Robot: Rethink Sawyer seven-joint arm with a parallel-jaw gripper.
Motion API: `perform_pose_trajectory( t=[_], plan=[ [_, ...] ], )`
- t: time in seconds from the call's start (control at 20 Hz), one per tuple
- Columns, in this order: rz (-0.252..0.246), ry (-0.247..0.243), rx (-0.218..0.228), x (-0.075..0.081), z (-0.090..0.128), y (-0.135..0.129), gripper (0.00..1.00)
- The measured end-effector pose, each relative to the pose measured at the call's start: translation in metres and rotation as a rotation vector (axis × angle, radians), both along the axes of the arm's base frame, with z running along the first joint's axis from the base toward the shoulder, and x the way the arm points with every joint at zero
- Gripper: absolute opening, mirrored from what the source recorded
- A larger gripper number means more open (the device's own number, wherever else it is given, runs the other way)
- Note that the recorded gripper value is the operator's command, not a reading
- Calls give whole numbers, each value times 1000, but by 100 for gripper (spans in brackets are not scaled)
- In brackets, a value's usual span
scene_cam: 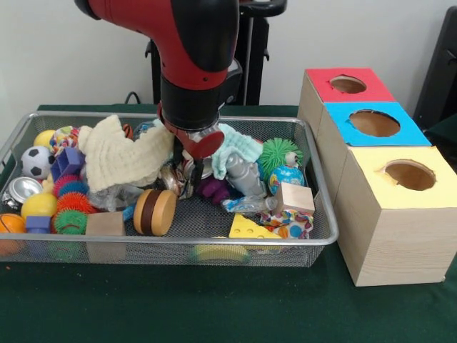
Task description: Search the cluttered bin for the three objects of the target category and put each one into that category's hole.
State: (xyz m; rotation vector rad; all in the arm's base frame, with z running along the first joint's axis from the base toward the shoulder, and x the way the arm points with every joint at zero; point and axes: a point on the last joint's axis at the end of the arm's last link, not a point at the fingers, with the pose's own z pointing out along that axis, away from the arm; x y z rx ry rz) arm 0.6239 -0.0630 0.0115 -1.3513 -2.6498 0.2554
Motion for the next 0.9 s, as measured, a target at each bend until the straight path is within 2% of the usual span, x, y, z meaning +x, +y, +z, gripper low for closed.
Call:
perform_pose_trajectory(
  t=[0.25,0.5,0.75,0.9],
  plan=[
    [0,-10,-6,10,-10,-9,100],
    [-4,-22,-15,26,-32,-27,100],
    [-12,-39,-25,43,-61,-53,100],
    [-12,-47,-29,49,-69,-59,100]
  ],
)
